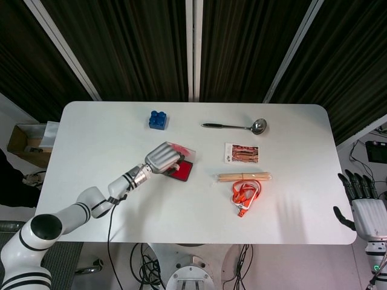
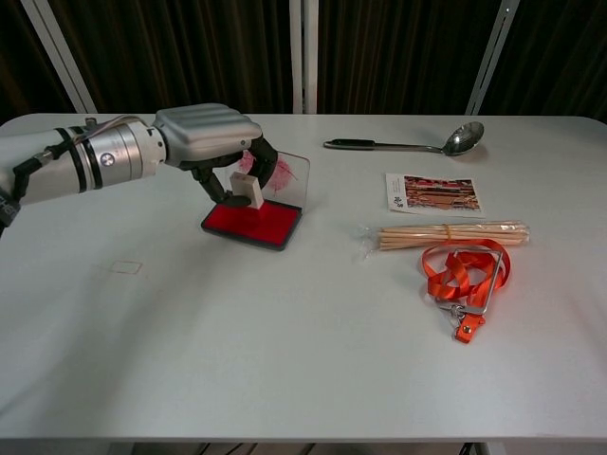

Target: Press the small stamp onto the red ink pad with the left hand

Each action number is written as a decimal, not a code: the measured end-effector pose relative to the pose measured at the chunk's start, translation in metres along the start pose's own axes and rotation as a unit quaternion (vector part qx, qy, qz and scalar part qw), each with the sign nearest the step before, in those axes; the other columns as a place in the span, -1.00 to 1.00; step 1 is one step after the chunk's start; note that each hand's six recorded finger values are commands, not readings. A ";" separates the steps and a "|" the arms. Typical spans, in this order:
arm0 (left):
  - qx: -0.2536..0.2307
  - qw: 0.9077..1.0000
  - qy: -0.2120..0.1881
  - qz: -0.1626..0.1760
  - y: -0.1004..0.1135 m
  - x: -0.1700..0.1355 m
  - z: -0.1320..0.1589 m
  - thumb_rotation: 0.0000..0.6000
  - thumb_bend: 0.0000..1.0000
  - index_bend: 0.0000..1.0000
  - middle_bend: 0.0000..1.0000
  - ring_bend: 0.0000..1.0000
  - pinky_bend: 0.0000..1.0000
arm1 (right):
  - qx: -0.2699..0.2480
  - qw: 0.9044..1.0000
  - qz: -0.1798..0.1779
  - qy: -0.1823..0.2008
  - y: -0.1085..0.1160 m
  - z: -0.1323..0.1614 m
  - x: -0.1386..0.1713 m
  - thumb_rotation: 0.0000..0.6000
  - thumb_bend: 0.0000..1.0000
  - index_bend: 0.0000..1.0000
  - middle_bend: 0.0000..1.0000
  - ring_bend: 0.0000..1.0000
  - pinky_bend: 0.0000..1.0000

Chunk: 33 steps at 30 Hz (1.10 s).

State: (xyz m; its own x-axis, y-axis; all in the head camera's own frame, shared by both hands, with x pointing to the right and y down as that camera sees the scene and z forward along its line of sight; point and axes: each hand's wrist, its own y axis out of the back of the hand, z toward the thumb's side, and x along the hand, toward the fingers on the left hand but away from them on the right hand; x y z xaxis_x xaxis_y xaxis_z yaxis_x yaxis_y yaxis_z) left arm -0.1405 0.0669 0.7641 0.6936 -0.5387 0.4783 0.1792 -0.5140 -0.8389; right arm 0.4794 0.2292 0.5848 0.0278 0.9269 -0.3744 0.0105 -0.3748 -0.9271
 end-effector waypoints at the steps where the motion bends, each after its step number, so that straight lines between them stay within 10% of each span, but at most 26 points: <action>1: 0.001 1.000 0.002 -0.001 0.000 0.002 -0.001 1.00 -0.21 0.20 0.13 0.75 1.00 | 0.000 1.000 0.000 -0.001 0.000 -0.001 0.000 1.00 -0.54 -1.00 -1.00 -1.00 -1.00; 23: -0.008 0.999 0.028 -0.033 -0.026 0.010 -0.010 1.00 -0.17 0.21 0.14 0.76 1.00 | 0.000 1.000 -0.001 -0.004 0.000 -0.003 0.001 1.00 -0.54 -1.00 -1.00 -1.00 -1.00; 33: -0.009 1.000 0.018 -0.001 -0.005 0.008 -0.013 1.00 -0.16 0.21 0.14 0.76 1.00 | 0.000 1.000 -0.002 -0.002 0.001 -0.003 0.001 1.00 -0.54 -1.00 -1.00 -1.00 -1.00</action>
State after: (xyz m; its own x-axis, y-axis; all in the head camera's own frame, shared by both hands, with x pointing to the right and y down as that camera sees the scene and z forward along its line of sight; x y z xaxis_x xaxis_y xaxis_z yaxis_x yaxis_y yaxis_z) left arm -0.1452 0.0571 0.7755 0.6671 -0.5616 0.4894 0.1673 -0.5272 -0.8331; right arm 0.4820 0.2298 0.5830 0.0232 0.9285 -0.3705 0.0113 -0.3708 -0.9286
